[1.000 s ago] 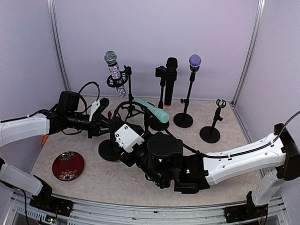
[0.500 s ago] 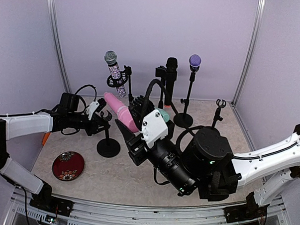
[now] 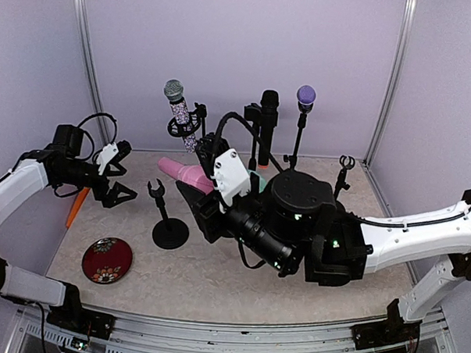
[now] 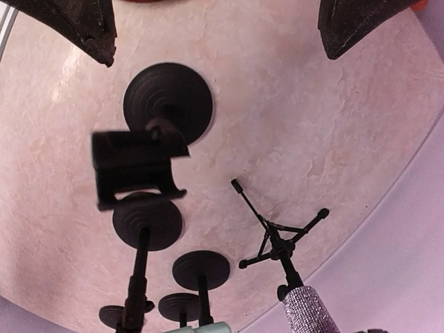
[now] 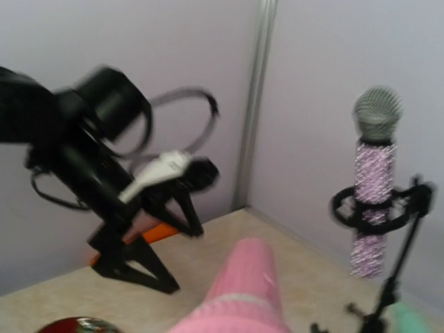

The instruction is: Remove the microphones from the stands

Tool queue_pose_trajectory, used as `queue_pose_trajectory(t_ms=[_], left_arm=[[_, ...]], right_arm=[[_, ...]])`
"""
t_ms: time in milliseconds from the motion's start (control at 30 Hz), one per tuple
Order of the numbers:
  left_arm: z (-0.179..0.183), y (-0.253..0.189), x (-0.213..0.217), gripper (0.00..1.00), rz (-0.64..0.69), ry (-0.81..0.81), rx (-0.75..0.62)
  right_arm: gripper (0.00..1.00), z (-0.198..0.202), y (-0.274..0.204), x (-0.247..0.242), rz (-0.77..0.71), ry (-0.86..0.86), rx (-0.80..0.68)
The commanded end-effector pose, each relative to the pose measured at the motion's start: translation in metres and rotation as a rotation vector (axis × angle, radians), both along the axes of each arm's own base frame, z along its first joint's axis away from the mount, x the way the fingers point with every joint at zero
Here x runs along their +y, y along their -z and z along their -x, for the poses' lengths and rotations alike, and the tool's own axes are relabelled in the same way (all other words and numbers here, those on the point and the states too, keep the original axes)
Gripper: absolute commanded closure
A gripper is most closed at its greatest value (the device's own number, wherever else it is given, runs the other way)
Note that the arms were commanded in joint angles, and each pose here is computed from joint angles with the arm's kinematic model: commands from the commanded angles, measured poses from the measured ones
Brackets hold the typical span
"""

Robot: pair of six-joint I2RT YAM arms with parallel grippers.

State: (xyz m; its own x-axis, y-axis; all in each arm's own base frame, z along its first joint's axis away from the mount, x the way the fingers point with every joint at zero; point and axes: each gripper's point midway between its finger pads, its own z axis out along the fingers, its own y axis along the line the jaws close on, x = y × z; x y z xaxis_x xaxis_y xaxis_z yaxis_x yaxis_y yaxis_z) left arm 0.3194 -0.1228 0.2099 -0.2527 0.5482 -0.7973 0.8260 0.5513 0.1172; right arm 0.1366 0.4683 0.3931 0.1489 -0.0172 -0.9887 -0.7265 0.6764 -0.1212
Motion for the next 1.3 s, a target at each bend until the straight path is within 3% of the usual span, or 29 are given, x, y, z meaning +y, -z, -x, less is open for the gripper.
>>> queue_pose_trajectory(t_ms=[0, 233, 333, 500, 767, 967, 1000, 1067, 1100, 1267], left_arm=[[0.066, -0.004, 0.006, 0.01, -0.079, 0.218, 0.002], [0.111, -0.029, -0.013, 0.01, -0.059, 0.355, -0.129], [0.120, -0.030, -0.025, 0.03, -0.072, 0.400, -0.127], [0.132, -0.021, -0.037, 0.29, -0.088, 0.460, -0.072], [0.135, -0.022, -0.039, 0.46, -0.079, 0.474, -0.071], [0.135, -0.017, -0.038, 0.77, -0.093, 0.484, -0.066], [0.135, -0.015, -0.037, 0.81, -0.105, 0.489, -0.061], [0.134, -0.008, -0.033, 0.86, -0.141, 0.489, -0.050], [0.131, -0.003, -0.030, 0.88, -0.163, 0.476, -0.041], [0.100, 0.018, 0.002, 0.89, -0.243, 0.321, -0.024]], right_arm=[[1.00, -0.014, 0.021, 0.030, -0.010, -0.166, 0.211], [1.00, -0.016, 0.048, 0.078, 0.015, -0.387, 0.353], [1.00, -0.017, 0.055, 0.094, 0.017, -0.441, 0.383], [1.00, -0.014, 0.056, 0.112, -0.014, -0.527, 0.409], [1.00, -0.022, 0.063, 0.120, -0.038, -0.556, 0.441], [1.00, -0.027, 0.066, 0.125, -0.051, -0.575, 0.462], [0.94, -0.027, 0.066, 0.125, -0.052, -0.578, 0.463], [0.59, -0.029, 0.064, 0.123, -0.052, -0.568, 0.452], [0.47, -0.032, 0.064, 0.121, -0.049, -0.551, 0.445], [0.11, -0.051, 0.052, 0.098, -0.054, -0.430, 0.391]])
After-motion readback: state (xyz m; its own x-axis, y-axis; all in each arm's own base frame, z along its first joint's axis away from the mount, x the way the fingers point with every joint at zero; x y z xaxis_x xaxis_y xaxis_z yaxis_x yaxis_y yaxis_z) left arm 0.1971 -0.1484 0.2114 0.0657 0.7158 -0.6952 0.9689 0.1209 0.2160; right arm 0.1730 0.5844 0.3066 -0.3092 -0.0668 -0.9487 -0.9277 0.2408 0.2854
